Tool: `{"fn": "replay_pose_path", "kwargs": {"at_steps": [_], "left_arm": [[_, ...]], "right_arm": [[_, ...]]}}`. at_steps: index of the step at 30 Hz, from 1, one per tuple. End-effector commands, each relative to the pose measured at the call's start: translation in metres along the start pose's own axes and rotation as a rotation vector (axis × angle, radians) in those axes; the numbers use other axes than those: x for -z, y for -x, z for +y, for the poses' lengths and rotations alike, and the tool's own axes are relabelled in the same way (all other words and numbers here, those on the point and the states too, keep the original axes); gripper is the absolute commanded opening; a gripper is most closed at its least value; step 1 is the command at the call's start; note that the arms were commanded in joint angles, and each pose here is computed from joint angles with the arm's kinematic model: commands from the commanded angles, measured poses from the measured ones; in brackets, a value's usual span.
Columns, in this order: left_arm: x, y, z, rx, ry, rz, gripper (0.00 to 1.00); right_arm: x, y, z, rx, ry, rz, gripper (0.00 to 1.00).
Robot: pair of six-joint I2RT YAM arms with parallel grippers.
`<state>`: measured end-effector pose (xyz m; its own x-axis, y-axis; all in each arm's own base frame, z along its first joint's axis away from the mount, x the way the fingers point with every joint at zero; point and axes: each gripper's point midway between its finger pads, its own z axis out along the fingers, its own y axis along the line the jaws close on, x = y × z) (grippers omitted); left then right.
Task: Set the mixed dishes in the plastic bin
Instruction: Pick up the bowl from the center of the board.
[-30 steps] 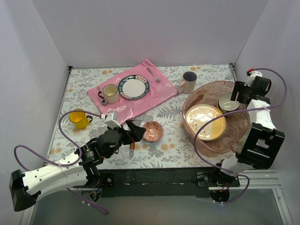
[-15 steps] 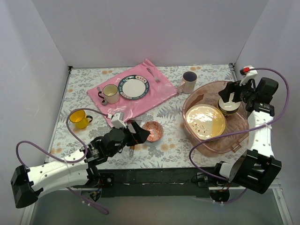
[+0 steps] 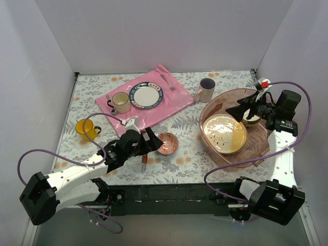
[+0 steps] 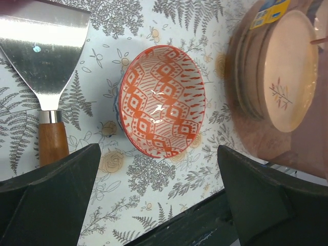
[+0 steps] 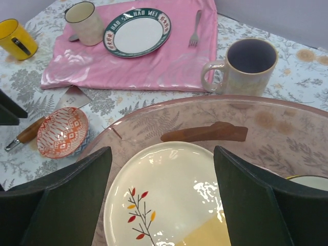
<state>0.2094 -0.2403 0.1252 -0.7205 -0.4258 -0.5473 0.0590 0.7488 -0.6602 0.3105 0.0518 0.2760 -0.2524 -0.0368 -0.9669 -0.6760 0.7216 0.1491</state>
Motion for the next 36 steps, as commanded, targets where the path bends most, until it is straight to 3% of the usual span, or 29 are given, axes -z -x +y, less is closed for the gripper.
{"fn": "replay_pose_path", "kwargs": {"at_steps": [1, 16, 21, 25, 36], "left_arm": [[-0.007, 0.008, -0.02, -0.018, -0.049, 0.046, 0.97], [-0.054, -0.011, 0.027, -0.146, 0.244, 0.192, 0.65], [-0.061, -0.015, 0.026, -0.169, 0.245, 0.227, 0.52], [-0.064, -0.017, 0.026, -0.178, 0.248, 0.237, 0.34], [-0.064, -0.008, 0.017, -0.182, 0.225, 0.212, 0.05]], "right_arm": [[0.0, -0.002, 0.019, 0.013, 0.07, -0.007, 0.88], [-0.001, -0.006, 0.032, 0.027, 0.107, -0.002, 0.88], [-0.001, -0.005, 0.033, 0.03, 0.111, -0.002, 0.88], [-0.001, -0.003, 0.035, 0.034, 0.118, -0.001, 0.88], [-0.001, 0.005, 0.052, 0.069, 0.174, 0.009, 0.88]]}}
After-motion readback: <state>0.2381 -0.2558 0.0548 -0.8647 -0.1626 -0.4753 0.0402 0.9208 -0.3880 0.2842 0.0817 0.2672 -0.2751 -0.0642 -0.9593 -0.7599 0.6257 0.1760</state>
